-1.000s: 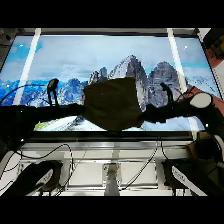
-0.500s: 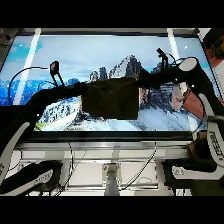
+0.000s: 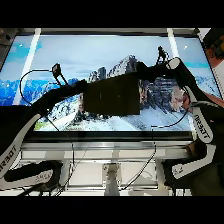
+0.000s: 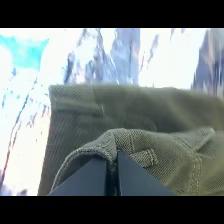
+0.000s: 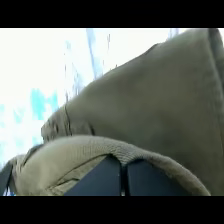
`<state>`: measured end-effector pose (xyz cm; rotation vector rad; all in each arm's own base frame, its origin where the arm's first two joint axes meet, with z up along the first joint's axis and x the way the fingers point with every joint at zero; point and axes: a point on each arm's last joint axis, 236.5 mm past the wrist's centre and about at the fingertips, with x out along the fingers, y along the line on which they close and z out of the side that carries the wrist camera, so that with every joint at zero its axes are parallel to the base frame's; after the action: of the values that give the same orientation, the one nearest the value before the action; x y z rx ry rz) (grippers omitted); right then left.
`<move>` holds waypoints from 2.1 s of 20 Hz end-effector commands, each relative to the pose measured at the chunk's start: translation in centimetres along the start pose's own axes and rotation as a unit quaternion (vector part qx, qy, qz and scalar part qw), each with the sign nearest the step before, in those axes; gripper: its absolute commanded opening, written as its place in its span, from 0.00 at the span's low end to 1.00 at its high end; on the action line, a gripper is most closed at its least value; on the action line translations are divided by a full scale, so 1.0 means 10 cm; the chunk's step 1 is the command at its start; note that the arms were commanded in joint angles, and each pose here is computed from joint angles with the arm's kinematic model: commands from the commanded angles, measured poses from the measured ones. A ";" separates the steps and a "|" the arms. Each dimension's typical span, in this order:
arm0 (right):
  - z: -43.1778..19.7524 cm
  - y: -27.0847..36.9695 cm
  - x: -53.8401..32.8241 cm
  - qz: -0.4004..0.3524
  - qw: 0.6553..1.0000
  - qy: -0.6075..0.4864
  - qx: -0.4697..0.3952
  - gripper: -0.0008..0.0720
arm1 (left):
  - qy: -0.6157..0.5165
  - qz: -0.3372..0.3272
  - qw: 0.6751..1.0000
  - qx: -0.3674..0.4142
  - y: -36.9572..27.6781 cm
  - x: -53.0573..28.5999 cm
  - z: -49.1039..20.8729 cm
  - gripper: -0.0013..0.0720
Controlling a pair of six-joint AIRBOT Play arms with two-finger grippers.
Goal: Fold the clothes and pants, and hang the long-sleeved shirts on hangers.
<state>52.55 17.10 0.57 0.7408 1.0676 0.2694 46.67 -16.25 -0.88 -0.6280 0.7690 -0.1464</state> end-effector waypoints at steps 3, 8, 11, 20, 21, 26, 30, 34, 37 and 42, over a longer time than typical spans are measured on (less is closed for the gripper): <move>0.37 -0.07 0.11 0.003 0.997 -0.075 0.027 0.03 | -0.027 0.008 0.999 -0.016 0.07 0.17 0.12 0.05; 0.41 -0.12 0.22 0.000 0.996 -0.090 0.029 0.04 | -0.034 0.007 0.999 -0.032 0.04 0.31 0.15 0.05; 0.80 -0.15 0.23 0.011 0.983 -0.176 0.047 0.40 | -0.115 -0.001 0.993 -0.027 -0.01 0.30 0.50 0.60; 0.94 -0.52 -0.28 -0.012 0.995 -0.082 0.051 0.76 | -0.172 -0.002 0.983 -0.062 0.15 -0.12 1.15 0.79; 0.86 -0.64 -0.35 -0.017 0.997 -0.049 0.060 0.76 | -0.170 -0.002 0.983 -0.069 0.18 -0.23 1.22 0.79; 0.03 -0.94 -0.42 0.041 0.983 0.175 0.040 0.76 | -0.137 -0.001 0.988 -0.074 0.27 -0.74 1.35 0.79; -0.31 -1.18 -0.18 0.044 0.966 0.248 0.058 0.84 | -0.115 -0.015 0.993 -0.017 0.07 -1.04 1.29 0.79; -0.54 -1.14 0.04 0.049 0.957 0.283 0.038 0.84 | -0.119 -0.026 0.992 -0.010 -0.05 -1.14 1.29 0.79; -0.57 -1.01 0.17 0.048 0.957 0.287 0.008 0.84 | -0.105 -0.026 0.994 -0.010 -0.05 -1.13 1.23 0.78; -0.52 -1.10 0.34 0.018 0.960 0.280 0.013 0.84 | -0.086 -0.026 0.996 -0.009 -0.05 -1.11 1.14 0.78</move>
<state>47.71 12.95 -9.59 0.7337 1.5823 0.5535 46.97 -7.07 12.64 -0.6723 0.5640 -0.1209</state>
